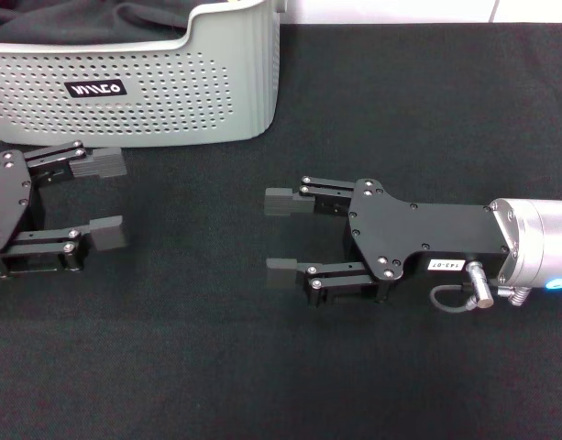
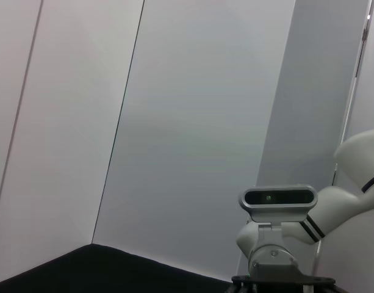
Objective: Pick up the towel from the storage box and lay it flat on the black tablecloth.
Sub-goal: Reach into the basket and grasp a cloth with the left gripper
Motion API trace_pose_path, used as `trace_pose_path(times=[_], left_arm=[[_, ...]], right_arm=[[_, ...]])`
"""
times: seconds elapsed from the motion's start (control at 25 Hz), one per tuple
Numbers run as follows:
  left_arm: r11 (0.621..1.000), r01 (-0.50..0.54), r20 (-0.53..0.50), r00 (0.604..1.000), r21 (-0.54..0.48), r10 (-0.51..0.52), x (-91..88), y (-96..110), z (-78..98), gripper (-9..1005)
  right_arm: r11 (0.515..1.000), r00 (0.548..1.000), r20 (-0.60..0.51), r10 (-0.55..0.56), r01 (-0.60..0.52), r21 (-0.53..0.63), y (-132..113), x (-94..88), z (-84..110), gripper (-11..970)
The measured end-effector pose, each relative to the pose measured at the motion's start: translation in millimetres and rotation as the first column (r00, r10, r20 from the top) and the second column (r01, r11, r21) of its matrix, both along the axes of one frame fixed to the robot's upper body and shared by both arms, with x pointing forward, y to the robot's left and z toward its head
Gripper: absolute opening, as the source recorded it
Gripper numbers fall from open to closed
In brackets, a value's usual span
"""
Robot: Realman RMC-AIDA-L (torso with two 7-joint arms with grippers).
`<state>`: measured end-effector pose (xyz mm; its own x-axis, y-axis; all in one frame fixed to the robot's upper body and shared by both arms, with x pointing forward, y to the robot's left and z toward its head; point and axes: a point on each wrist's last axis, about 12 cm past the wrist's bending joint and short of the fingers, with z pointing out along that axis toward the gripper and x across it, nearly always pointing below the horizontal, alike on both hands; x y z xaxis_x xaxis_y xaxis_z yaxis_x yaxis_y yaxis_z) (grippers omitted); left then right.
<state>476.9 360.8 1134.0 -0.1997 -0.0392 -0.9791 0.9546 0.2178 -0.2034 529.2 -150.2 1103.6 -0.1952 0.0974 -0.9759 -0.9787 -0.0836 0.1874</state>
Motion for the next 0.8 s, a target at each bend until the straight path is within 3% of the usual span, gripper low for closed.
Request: trace_pose_path(times=[0.52, 0.68, 0.8], left_arm=[[1.0, 0.0, 0.001, 1.0, -0.001, 0.0, 0.7, -1.8, -0.9, 817], [0.999, -0.023, 0.022, 0.999, -0.022, 0.023, 4.5, -3.6, 1.6, 814], [0.991, -0.096, 0.054, 0.993, -0.097, 0.102, 16.7, -4.4, 11.3, 811]], right_arm=[[1.0, 1.0, 0.008, -0.006, 0.006, 0.006, -0.1, 0.2, 0.3, 763], [0.998, 0.998, 0.032, -0.059, 0.059, 0.015, -4.9, 1.9, -2.0, 763], [0.991, 0.99, 0.046, -0.135, 0.135, 0.011, -12.3, 4.7, -7.0, 762]])
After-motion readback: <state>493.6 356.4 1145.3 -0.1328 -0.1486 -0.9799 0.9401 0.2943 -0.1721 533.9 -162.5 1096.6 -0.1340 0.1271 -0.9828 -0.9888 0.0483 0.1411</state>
